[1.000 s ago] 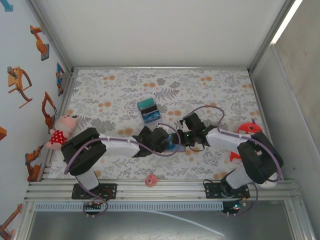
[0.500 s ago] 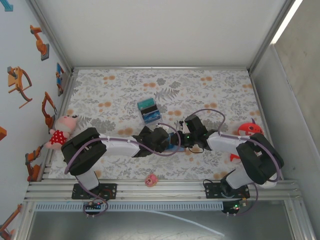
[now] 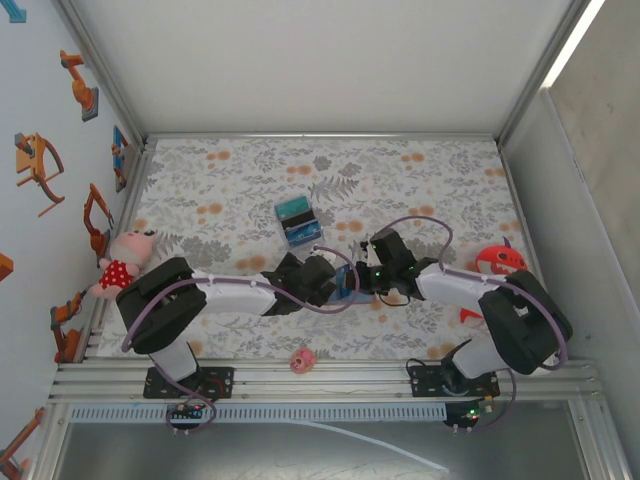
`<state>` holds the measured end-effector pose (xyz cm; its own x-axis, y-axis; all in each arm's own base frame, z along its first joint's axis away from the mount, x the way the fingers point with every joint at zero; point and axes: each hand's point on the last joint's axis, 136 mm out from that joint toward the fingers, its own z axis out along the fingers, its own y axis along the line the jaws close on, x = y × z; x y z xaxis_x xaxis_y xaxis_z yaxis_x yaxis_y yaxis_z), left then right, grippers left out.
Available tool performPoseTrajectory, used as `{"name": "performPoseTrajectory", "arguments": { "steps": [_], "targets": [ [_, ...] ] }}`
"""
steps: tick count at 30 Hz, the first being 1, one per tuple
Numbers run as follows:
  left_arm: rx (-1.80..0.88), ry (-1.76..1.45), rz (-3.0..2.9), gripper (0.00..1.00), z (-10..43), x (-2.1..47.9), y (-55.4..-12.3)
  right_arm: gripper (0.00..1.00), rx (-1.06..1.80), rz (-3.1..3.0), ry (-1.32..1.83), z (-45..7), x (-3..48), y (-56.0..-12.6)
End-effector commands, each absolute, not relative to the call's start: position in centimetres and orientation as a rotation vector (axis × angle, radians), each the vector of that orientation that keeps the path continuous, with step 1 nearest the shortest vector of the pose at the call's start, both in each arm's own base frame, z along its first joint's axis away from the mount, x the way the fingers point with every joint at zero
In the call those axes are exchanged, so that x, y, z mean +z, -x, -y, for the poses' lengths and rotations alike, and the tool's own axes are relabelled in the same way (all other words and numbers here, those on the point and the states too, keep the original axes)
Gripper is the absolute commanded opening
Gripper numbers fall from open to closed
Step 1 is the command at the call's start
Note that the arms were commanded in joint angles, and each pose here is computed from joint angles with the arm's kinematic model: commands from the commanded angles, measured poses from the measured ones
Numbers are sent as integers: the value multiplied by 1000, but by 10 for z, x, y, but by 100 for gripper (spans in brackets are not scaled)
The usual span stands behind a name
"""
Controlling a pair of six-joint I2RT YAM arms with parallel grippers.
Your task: Take the credit cards out of the card holder
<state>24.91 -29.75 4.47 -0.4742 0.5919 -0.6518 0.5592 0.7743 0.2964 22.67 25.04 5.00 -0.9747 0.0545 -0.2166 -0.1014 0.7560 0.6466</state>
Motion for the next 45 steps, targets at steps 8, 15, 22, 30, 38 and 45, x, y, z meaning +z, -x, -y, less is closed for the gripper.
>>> {"name": "performPoseTrajectory", "arguments": {
  "steps": [8,15,22,30,38,45],
  "targets": [
    [77,-767,-2115,97,283,85,-254,2,905,-2670,171,-237,88,-230],
    [33,-623,-2027,97,272,131,-263,1,907,-2589,337,-239,118,-227],
    [-232,-497,-1949,97,259,177,-268,0,902,-2475,563,-252,149,-225],
    [-418,-485,-1899,97,237,204,-263,0,915,-2334,804,-271,172,-225],
    [-697,-693,-1822,98,249,217,-235,0,966,-2216,1082,-291,190,-213],
    [-873,-858,-1795,90,259,218,-221,0,990,-2154,1264,-296,200,-193]
  ]
}}
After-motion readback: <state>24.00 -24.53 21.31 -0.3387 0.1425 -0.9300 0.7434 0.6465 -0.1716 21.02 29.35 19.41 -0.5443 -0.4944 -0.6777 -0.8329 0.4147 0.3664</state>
